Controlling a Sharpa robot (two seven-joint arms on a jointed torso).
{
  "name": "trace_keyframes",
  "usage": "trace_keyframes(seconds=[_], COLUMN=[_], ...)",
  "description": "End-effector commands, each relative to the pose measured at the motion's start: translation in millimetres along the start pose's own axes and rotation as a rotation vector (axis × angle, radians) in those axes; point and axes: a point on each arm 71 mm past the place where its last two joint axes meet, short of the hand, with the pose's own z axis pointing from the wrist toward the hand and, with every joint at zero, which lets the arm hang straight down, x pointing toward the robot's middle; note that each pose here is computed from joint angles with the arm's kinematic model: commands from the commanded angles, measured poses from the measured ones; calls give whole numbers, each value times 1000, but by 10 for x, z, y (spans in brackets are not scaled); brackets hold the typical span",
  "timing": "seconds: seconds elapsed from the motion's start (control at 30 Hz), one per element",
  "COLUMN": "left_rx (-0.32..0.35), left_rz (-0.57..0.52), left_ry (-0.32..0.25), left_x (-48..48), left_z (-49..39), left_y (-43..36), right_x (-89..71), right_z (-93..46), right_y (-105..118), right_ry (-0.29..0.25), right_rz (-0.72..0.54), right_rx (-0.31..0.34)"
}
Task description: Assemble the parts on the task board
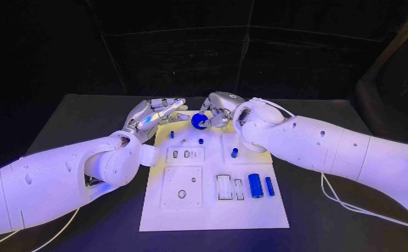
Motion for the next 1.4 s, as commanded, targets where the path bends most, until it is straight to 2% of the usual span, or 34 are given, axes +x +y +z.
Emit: trace_keyframes(seconds=[0.03, 0.23, 0.57, 0.97, 1.4], left_rx=[3, 3, 3, 1, -1], left_rz=[-9, -9, -9, -10, -10], left_ry=[9, 9, 10, 12, 13], left_x=[15, 17, 17, 22, 25], left_z=[9, 12, 16, 26, 32], left_y=[-10, -9, -7, -1, 3], right_x=[55, 132, 156, 193, 205], right_z=[22, 48, 85, 98, 131], right_y=[-7, -10, 43, 114, 104], right_ry=[19, 25, -19, 1, -3], right_rz=[-30, -48, -57, -73, -76], right_rx=[25, 43, 36, 6, 23])
